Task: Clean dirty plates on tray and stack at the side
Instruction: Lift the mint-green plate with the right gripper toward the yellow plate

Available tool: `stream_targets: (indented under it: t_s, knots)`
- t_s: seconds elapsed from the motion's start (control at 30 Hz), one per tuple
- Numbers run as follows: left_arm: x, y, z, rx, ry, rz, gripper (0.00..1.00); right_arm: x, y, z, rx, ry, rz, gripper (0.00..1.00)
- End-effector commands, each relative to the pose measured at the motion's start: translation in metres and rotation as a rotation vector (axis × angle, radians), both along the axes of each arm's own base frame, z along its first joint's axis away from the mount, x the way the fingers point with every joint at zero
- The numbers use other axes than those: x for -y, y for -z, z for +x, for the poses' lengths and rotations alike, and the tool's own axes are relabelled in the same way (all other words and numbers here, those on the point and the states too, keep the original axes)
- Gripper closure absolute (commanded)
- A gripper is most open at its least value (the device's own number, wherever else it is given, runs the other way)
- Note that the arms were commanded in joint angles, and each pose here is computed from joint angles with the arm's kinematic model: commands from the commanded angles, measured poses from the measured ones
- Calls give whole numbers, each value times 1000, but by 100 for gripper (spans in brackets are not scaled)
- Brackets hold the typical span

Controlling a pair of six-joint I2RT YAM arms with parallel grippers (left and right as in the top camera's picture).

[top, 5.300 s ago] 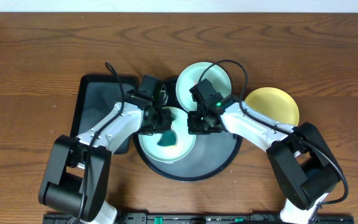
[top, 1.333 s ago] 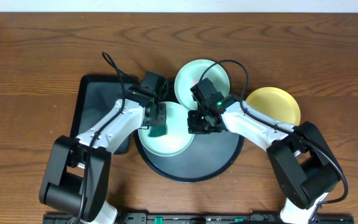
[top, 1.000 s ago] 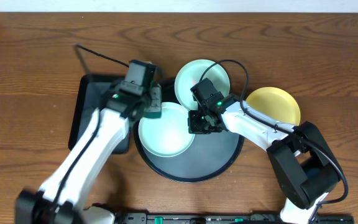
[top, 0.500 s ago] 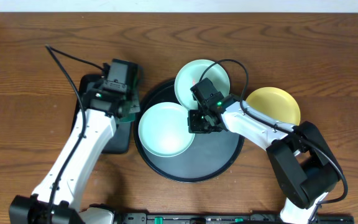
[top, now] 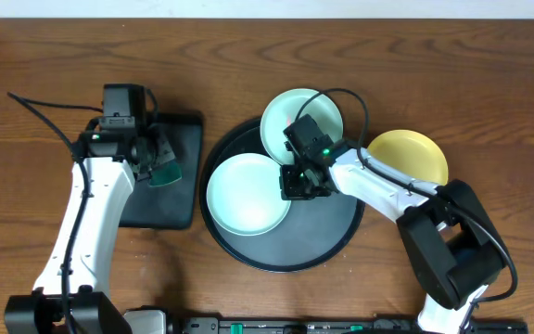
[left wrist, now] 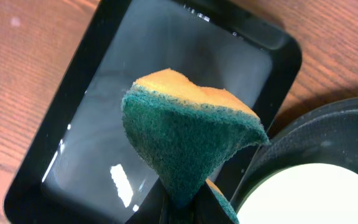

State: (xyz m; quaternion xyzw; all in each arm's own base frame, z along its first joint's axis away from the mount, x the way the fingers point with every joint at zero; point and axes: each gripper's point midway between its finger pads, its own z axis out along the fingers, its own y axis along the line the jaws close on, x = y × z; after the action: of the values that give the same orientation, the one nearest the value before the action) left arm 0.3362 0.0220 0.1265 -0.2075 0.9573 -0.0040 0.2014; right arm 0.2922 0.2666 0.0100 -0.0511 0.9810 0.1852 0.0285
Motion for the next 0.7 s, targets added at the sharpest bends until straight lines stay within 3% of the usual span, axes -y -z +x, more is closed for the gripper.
stream_targets:
  t_s: [0.0,0.67]
  knots:
    - [1,-3,-1,-3,1,-25,93,-6,-37,13,100,-92,6,99]
    - [1,-3,-1,-3,0,-25,93,54,-195,34,871,-133,-692,99]
